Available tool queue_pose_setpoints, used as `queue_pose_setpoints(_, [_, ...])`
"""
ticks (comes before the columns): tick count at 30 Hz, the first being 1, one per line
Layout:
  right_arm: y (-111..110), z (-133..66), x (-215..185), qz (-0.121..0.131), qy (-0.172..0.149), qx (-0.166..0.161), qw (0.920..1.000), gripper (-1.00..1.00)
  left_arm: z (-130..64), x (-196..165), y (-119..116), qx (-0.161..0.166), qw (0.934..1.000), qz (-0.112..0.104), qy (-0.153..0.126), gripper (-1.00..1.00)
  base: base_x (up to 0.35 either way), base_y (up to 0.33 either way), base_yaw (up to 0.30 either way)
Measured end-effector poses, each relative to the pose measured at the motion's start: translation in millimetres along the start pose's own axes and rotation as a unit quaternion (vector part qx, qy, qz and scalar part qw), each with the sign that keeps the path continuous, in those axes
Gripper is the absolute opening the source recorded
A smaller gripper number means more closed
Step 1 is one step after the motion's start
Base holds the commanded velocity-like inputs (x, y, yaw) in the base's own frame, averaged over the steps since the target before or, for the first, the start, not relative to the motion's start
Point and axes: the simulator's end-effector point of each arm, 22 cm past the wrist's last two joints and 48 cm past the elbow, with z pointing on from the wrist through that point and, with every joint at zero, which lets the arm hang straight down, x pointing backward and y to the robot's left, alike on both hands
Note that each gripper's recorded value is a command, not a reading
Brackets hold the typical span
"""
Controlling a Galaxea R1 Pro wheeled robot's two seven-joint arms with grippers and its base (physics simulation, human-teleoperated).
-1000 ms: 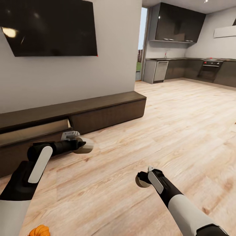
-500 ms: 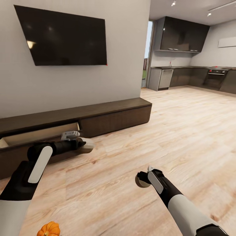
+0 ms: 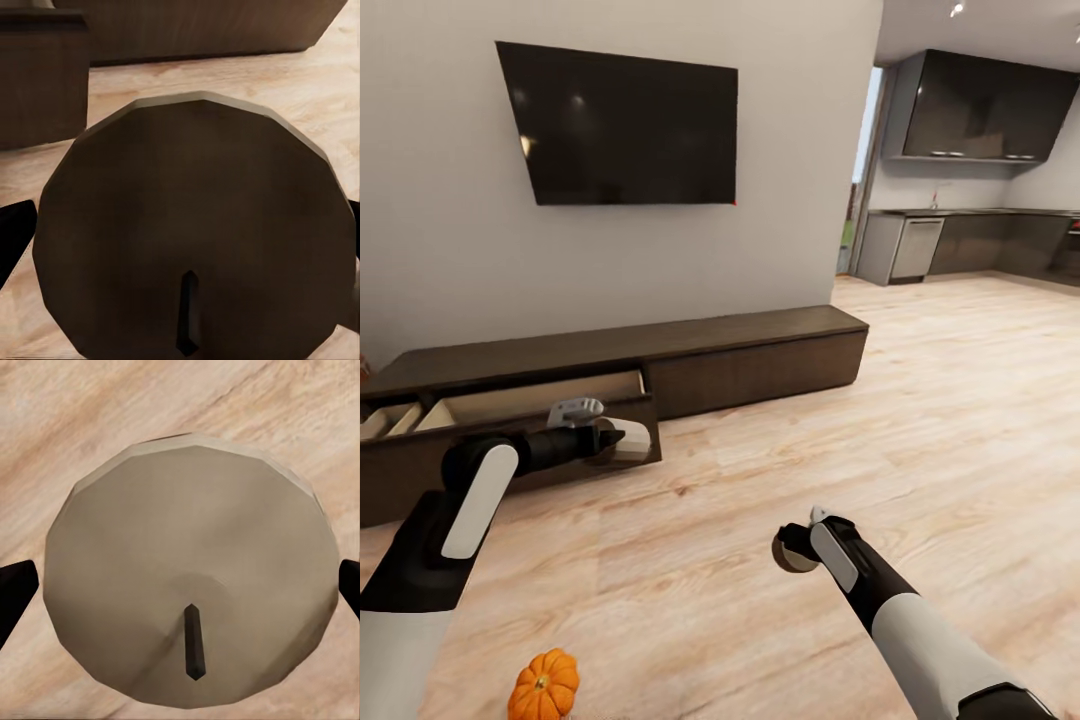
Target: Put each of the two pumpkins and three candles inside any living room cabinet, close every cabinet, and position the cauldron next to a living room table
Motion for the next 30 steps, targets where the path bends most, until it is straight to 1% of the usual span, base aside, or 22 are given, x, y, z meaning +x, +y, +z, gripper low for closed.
queue_pose_setpoints(6, [-1.5,1.4,1.0,0.000,0.001,0.001,1.0000,-1.00,1.2,1.3,-0.4,0.003,1.0000,-0.003,0.002,-1.00,-0.120,0.167,0.280])
queue_pose_setpoints(14, [-2.0,2.5,1.6,0.000,0.002,0.002,1.0000,-1.00,2.5,2.7,0.2,0.003,1.0000,-0.004,0.003,-1.00,-0.079,0.279,0.264])
queue_pose_setpoints(21, [-2.0,2.9,2.4,0.001,0.003,0.001,1.0000,-1.00,3.0,3.4,-0.1,0.004,1.0000,-0.004,0.004,-1.00,-0.006,0.312,0.059])
queue_pose_setpoints(30, [-1.3,2.2,2.2,0.001,0.002,0.000,1.0000,-1.00,2.8,3.2,0.5,0.003,1.0000,-0.005,0.004,-1.00,0.027,0.319,-0.017])
